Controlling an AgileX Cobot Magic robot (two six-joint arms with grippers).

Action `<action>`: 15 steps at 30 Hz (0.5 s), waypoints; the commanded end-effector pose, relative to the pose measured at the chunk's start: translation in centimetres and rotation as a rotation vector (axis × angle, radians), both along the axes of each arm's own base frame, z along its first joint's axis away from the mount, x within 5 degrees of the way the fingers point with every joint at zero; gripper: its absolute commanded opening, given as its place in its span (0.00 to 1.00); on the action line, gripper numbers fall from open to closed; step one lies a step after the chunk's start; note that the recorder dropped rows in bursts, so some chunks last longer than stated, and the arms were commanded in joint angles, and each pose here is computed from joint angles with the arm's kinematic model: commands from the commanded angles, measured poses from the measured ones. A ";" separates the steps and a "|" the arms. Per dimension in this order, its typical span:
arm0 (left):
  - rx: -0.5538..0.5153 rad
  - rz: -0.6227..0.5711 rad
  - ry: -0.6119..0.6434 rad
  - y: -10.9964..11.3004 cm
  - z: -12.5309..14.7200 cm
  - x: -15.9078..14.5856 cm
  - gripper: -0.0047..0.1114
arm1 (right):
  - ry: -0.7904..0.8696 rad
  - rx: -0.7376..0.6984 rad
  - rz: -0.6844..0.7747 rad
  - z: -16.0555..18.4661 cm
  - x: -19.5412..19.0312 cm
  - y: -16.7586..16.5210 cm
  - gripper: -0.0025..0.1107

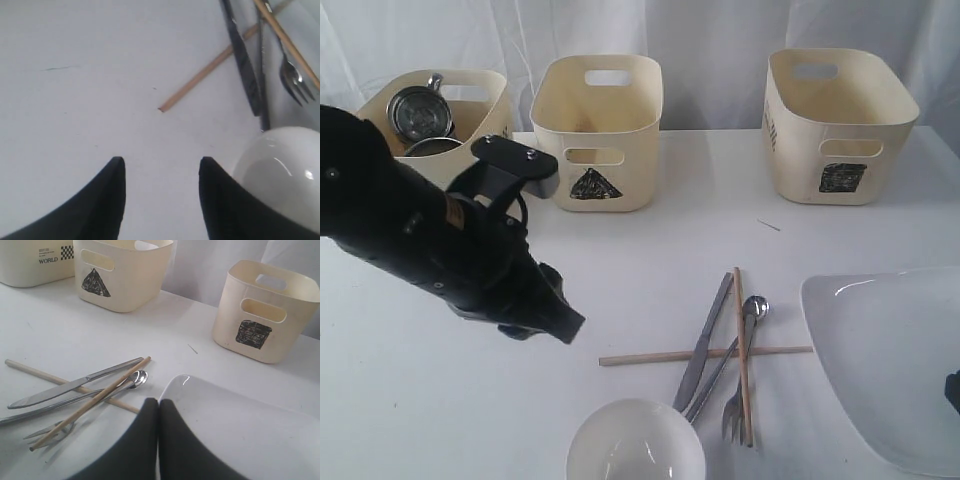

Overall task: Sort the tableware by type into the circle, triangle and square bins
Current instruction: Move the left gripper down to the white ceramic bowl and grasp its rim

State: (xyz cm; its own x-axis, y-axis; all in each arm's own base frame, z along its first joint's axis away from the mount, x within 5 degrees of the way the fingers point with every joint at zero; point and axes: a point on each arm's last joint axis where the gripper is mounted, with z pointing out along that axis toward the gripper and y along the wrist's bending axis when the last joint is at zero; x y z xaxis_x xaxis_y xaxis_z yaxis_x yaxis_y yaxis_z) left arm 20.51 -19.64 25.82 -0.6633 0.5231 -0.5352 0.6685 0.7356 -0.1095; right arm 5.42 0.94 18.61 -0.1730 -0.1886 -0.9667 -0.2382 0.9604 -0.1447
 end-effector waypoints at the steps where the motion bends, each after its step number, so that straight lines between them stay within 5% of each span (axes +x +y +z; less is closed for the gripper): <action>1: -0.017 -0.062 0.039 -1.1 0.0 -1.7 0.48 | -0.015 0.003 0.006 0.1 0.0 0.0 0.02; 15: -0.017 -0.090 0.160 -1.6 -2.7 -4.6 0.54 | -0.015 0.003 0.006 0.1 0.0 0.0 0.02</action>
